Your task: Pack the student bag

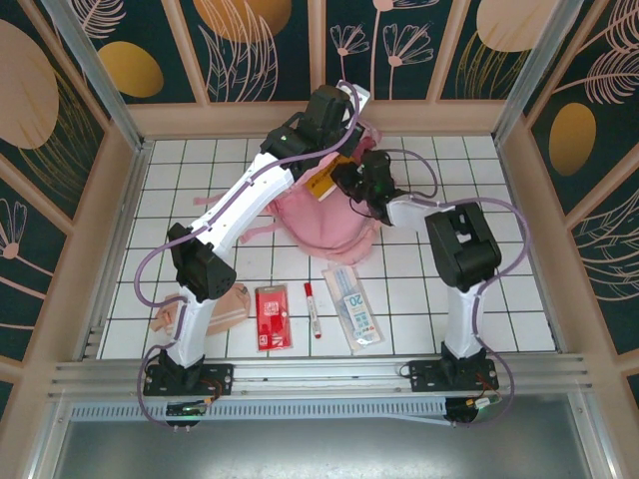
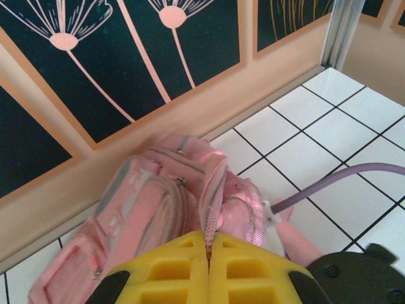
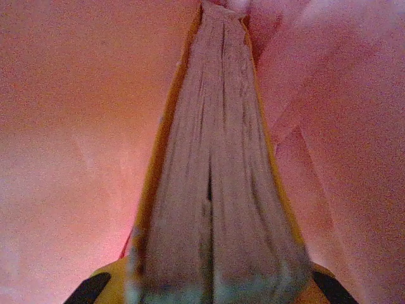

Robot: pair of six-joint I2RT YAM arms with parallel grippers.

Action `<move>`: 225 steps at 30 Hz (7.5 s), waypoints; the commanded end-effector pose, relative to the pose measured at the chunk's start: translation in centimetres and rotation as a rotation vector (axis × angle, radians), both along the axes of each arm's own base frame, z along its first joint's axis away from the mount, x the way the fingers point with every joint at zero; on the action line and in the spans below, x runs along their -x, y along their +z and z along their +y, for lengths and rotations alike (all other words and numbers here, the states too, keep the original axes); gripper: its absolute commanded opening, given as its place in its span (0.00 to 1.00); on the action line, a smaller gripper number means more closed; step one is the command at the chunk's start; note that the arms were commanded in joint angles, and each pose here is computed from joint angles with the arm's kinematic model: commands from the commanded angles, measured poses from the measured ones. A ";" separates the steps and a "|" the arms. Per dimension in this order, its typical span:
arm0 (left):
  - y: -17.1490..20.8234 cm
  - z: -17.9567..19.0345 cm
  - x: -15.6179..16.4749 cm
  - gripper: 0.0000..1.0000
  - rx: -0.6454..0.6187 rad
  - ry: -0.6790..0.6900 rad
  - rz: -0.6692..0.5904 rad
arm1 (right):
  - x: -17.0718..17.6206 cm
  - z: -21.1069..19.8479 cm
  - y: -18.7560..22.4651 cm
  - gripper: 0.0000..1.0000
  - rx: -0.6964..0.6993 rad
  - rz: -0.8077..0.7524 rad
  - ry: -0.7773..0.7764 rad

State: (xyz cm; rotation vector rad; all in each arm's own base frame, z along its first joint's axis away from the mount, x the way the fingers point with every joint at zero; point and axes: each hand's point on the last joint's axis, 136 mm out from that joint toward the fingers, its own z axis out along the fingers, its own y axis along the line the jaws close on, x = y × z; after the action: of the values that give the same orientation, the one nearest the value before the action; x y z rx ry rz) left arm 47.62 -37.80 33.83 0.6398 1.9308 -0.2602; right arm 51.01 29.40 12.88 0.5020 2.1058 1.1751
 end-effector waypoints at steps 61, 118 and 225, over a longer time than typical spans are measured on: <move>4.1 -0.7 0.5 0.00 0.218 0.040 -0.014 | -3.5 -2.2 4.3 0.00 -0.462 -0.040 -0.453; -23.6 23.6 -3.2 0.96 0.144 0.695 0.586 | 15.4 -6.8 -1.9 0.54 0.631 0.244 0.229; -24.5 20.3 8.6 0.00 0.911 0.795 1.082 | 21.8 -4.8 -4.0 0.00 0.639 0.063 0.497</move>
State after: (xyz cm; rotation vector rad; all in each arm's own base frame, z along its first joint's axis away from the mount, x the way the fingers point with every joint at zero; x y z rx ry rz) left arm 37.46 -19.18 8.63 -1.0852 2.5602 -1.0570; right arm 29.46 27.99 8.91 -0.3228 2.5356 0.6820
